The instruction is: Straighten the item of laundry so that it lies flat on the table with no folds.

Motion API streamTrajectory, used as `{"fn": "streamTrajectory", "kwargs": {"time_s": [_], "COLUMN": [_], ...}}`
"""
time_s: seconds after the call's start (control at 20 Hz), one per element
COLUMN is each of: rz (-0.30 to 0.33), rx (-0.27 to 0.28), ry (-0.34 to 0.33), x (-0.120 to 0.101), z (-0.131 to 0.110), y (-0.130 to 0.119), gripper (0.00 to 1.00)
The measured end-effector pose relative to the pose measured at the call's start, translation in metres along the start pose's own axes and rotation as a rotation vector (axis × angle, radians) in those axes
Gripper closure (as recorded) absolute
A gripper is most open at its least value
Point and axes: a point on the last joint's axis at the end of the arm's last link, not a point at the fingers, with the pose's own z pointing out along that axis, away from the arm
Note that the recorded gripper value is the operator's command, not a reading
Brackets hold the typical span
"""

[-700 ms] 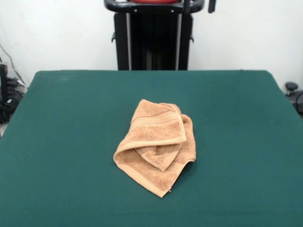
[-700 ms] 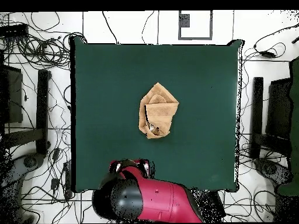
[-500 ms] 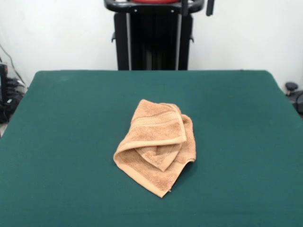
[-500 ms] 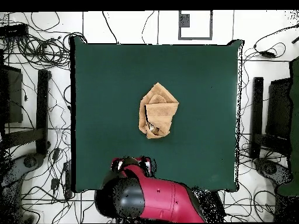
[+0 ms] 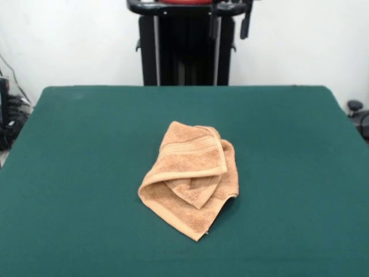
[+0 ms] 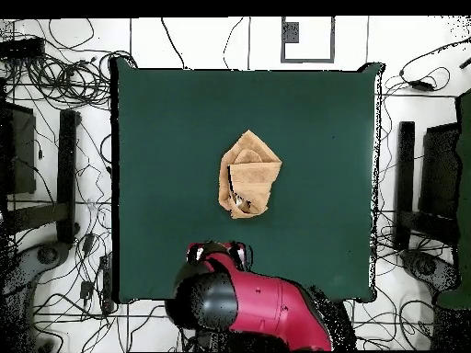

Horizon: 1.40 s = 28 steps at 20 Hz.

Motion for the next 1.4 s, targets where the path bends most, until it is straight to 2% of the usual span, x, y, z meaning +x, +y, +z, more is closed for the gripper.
{"fn": "streamTrajectory", "kwargs": {"time_s": [0.45, 0.7, 1.4], "rz": [-0.002, -0.002, -0.008], "rx": [-0.007, -0.008, 0.004], "ry": [0.063, 0.070, 0.016], "x": [0.006, 0.001, -0.056], "z": [0.031, 0.039, 0.045], "y": [-0.005, -0.006, -0.015], "gripper": [0.00, 0.00, 0.00]}}
